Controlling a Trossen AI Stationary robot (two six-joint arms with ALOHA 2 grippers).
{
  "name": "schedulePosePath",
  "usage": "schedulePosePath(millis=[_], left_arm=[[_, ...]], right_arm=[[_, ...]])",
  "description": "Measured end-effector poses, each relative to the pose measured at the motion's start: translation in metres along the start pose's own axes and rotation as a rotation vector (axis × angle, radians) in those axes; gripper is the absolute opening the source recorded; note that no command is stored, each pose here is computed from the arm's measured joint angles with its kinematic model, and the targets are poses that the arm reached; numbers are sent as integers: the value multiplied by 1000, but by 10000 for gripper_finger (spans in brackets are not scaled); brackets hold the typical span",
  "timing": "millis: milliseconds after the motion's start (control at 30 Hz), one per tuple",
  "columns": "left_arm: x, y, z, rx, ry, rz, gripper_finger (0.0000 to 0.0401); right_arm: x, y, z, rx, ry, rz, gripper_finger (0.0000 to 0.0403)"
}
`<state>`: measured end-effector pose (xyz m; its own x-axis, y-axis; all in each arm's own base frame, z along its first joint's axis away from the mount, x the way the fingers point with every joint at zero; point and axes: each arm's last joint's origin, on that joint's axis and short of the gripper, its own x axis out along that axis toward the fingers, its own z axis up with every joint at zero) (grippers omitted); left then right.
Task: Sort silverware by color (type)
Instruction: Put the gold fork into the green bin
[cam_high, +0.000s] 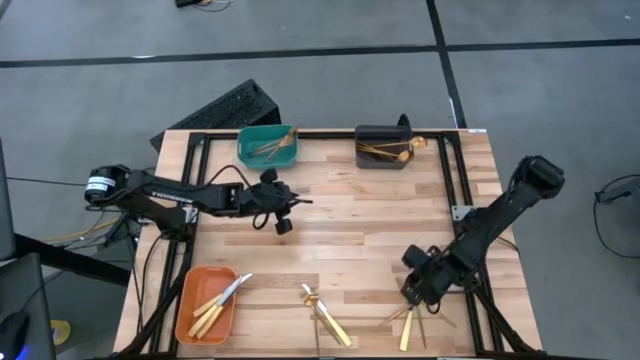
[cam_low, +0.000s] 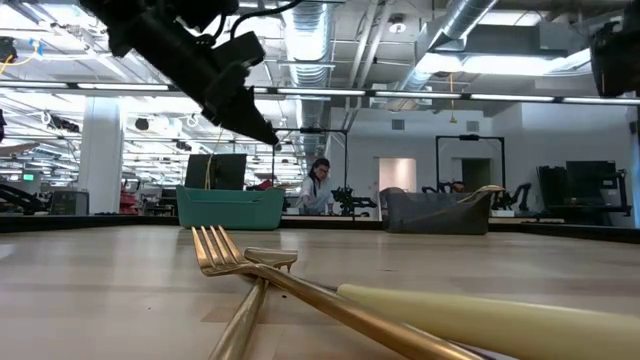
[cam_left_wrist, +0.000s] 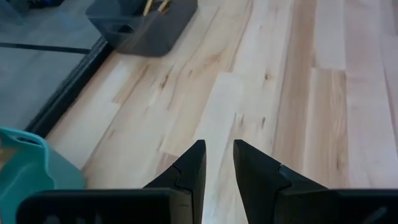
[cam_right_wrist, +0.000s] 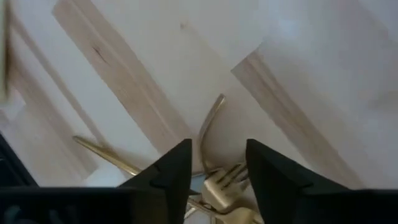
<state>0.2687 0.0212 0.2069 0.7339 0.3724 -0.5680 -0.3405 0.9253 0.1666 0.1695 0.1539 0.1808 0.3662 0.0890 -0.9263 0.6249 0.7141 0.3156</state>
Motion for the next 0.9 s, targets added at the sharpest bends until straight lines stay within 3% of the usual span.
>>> schedulePosePath(millis=[133, 300, 467, 733, 900], left_arm=[[1, -1, -7, 1, -7, -2, 71], [1, -1, -6, 3, -11, 3, 71], [1, -1, -6, 6, -14, 6, 71], [1, -1, -6, 2, -13, 8, 71], [1, -1, -6, 1, -13, 8, 71]], right_arm=[[18, 9, -2, -14, 76, -7, 197], [27, 20, -2, -75, 95, -34, 182], [40, 19, 0, -77, 136, -85, 142], [51, 17, 6, -85, 149, -131, 29], [39, 19, 15, -82, 30, -79, 28]])
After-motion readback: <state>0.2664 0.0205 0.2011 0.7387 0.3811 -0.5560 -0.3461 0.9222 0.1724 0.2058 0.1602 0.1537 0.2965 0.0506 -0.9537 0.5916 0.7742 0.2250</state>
